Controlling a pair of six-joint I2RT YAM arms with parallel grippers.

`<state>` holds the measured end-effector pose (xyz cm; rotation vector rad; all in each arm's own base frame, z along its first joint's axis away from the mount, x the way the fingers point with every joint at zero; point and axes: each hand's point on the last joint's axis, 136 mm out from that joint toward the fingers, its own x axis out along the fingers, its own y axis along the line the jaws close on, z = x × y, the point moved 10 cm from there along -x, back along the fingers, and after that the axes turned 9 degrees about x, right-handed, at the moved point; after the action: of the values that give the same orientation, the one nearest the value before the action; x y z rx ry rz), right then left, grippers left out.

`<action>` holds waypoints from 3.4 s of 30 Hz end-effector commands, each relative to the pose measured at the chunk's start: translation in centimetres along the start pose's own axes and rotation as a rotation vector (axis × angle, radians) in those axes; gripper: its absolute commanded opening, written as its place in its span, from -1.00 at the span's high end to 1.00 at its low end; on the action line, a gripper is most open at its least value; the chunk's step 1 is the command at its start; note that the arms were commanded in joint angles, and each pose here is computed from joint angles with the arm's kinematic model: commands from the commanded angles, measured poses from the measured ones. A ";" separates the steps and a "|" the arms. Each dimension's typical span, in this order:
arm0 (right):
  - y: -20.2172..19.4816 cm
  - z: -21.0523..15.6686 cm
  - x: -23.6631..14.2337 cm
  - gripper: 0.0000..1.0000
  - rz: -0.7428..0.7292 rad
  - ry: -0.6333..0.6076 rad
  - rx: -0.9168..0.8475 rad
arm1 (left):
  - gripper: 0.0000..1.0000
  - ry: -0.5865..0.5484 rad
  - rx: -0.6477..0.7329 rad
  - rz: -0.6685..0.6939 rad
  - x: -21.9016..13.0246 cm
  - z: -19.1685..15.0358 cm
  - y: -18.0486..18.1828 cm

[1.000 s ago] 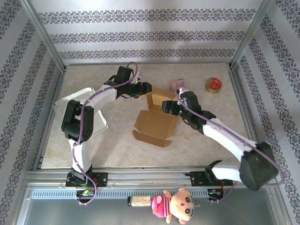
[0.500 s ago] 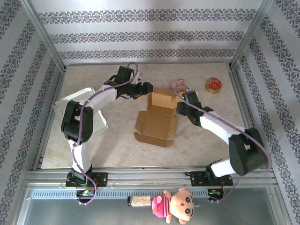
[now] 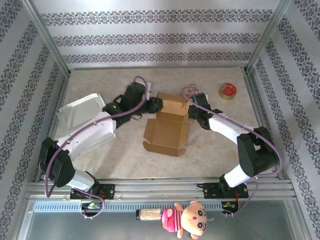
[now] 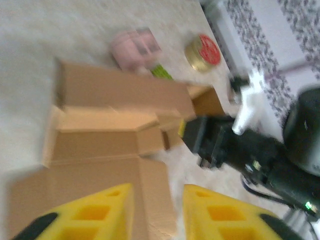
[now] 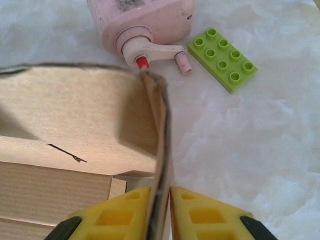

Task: Fold the paper box

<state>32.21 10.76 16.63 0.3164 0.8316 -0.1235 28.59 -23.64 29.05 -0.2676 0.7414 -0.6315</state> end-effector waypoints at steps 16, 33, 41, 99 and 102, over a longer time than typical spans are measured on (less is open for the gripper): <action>0.1 0.0 -0.5 0.68 -0.014 0.037 0.072 | 1.00 0.319 0.125 -0.049 17.1 -12.9 0.5; 1.7 2.0 -2.9 0.71 0.079 0.115 0.299 | 1.00 0.397 0.115 0.074 19.8 -15.2 3.8; 1.6 2.2 -2.6 0.72 0.068 0.123 0.265 | 1.00 0.369 0.115 0.019 19.4 -14.2 3.1; 0.5 -5.1 0.6 0.73 -0.066 0.173 0.188 | 0.89 0.187 0.009 -0.089 17.5 -10.5 1.6; 0.5 -4.9 0.5 0.74 -0.068 0.170 0.181 | 0.73 0.137 0.013 -0.099 16.2 -9.7 1.2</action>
<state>30.38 13.38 14.87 0.5367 0.9372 -0.1854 31.15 -33.67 9.97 -0.2051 0.9461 -0.7590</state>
